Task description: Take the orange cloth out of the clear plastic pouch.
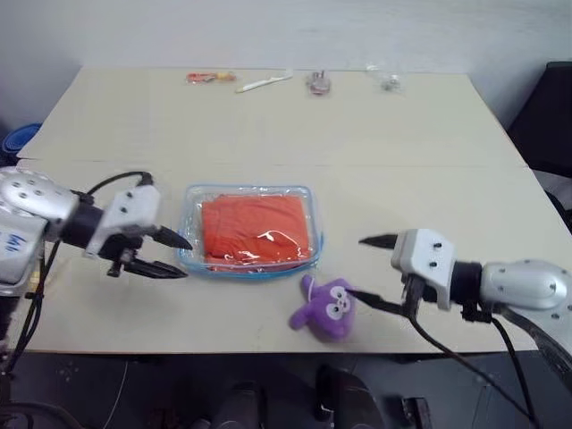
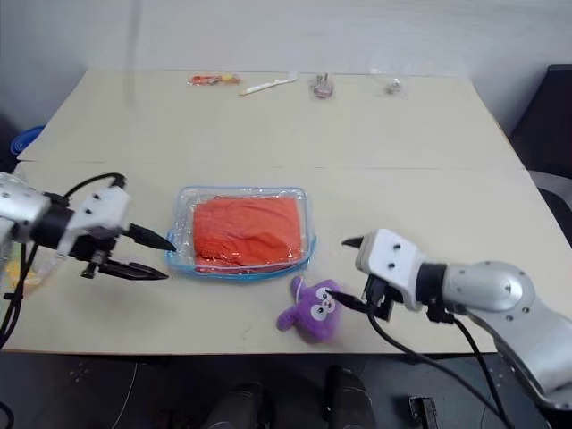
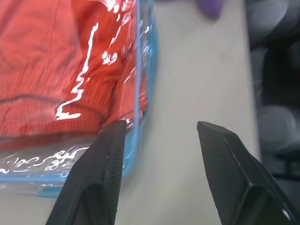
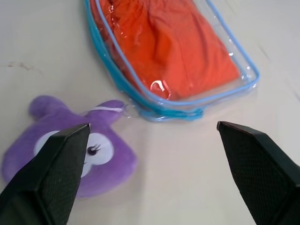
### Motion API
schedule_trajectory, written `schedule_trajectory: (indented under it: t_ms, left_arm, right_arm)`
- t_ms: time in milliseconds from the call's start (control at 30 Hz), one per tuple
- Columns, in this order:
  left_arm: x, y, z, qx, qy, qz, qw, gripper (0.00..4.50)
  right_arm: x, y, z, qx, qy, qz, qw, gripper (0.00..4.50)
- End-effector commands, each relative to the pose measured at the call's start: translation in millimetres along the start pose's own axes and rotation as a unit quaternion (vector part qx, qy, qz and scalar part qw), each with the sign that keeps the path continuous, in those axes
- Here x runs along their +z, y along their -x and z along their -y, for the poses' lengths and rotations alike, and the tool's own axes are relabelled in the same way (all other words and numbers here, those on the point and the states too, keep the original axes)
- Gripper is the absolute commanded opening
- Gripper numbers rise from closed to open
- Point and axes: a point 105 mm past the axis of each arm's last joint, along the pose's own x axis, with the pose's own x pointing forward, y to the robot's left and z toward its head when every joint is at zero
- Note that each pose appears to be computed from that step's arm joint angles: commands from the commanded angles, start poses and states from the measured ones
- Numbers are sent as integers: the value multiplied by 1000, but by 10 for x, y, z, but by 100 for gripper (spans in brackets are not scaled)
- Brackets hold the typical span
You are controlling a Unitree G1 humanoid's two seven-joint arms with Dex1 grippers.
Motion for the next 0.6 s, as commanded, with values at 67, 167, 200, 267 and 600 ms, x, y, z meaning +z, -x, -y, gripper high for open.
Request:
schedule_trajectory:
  t_ms: [67, 167, 200, 267, 600]
  left_arm:
    - [349, -6, 47, -34, -12, 58, 998, 255]
    - [398, -149, 74, -57, -38, 56, 996, 255]
    - [421, -193, 83, -63, -43, 58, 995, 255]
    - [454, -255, 101, -74, -47, 62, 994, 255]
    - [551, -428, 178, -99, -64, 70, 991, 260]
  right_arm:
    - [-35, -219, 115, 1, 79, 12, 997, 450]
    - [-92, -399, 176, 4, 130, 16, 991, 450]
    - [-109, -442, 191, 4, 147, 16, 989, 450]
    - [-126, -501, 213, 3, 159, 20, 987, 450]
    - [-148, -651, 276, 1, 169, 43, 985, 295]
